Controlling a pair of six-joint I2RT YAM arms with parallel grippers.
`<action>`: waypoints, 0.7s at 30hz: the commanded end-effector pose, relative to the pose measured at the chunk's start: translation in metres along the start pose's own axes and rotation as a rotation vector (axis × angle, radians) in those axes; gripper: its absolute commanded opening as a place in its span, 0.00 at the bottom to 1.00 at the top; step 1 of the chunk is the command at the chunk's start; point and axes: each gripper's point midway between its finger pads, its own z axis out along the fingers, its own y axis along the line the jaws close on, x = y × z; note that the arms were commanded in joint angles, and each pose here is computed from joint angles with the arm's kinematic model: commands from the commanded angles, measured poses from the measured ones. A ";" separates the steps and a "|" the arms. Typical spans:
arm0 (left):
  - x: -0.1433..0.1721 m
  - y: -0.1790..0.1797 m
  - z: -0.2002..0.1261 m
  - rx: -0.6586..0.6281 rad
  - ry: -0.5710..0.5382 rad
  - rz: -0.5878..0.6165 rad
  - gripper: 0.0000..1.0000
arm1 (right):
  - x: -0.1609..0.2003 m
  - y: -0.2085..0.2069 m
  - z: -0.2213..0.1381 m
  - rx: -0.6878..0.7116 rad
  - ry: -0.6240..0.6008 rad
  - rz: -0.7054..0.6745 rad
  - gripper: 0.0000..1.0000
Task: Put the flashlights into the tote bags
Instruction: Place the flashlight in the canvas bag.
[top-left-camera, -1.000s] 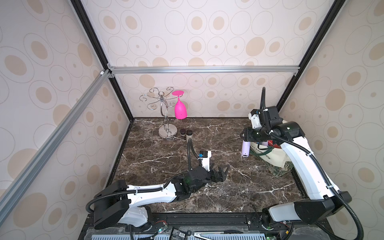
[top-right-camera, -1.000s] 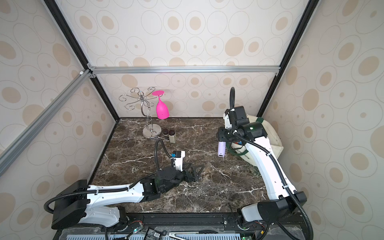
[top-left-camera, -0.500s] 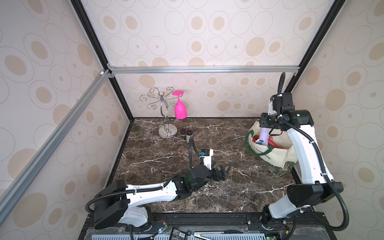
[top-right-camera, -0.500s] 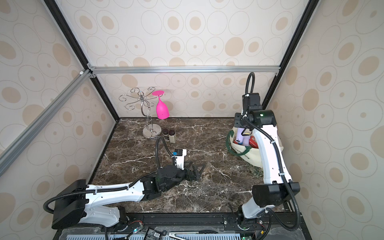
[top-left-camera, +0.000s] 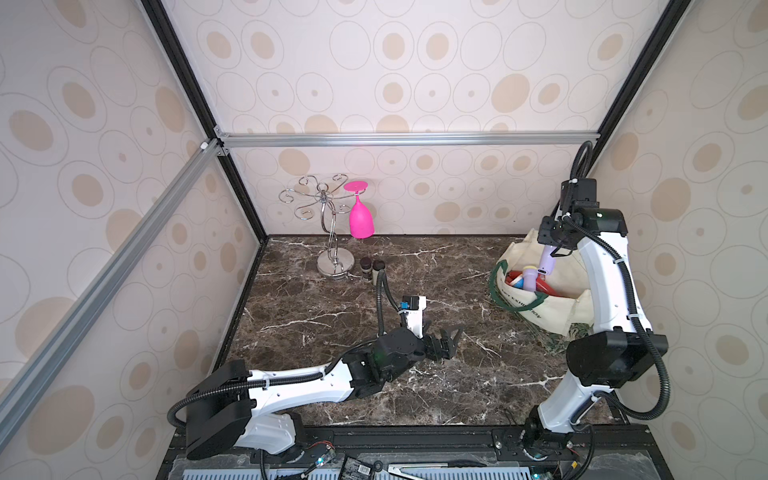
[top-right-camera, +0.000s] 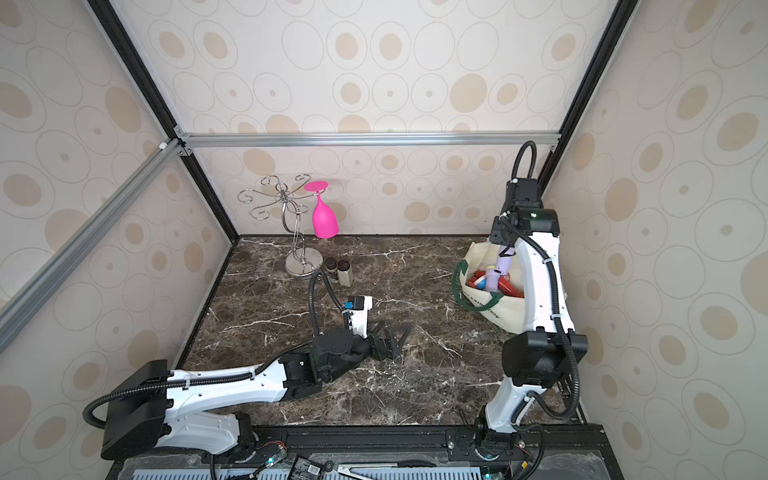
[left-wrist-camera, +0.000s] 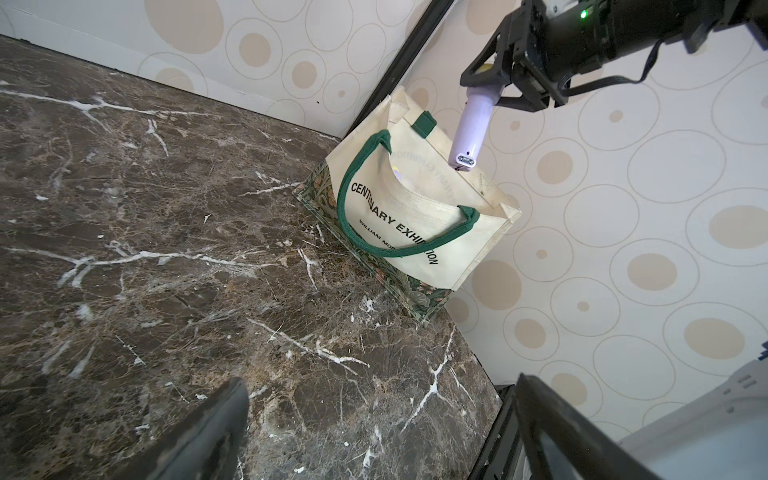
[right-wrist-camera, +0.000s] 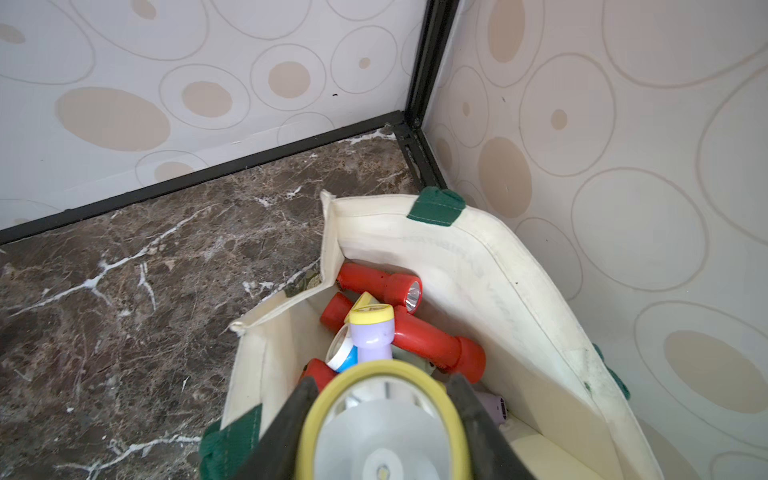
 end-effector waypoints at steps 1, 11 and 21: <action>-0.008 -0.006 -0.005 0.010 -0.029 -0.001 1.00 | 0.009 -0.017 0.011 0.031 0.020 0.034 0.00; -0.006 -0.007 -0.002 -0.003 -0.009 0.030 1.00 | 0.044 -0.027 0.047 0.058 0.102 0.058 0.00; -0.002 -0.008 0.004 0.007 -0.001 0.027 1.00 | 0.057 -0.026 0.053 0.052 0.123 0.045 0.10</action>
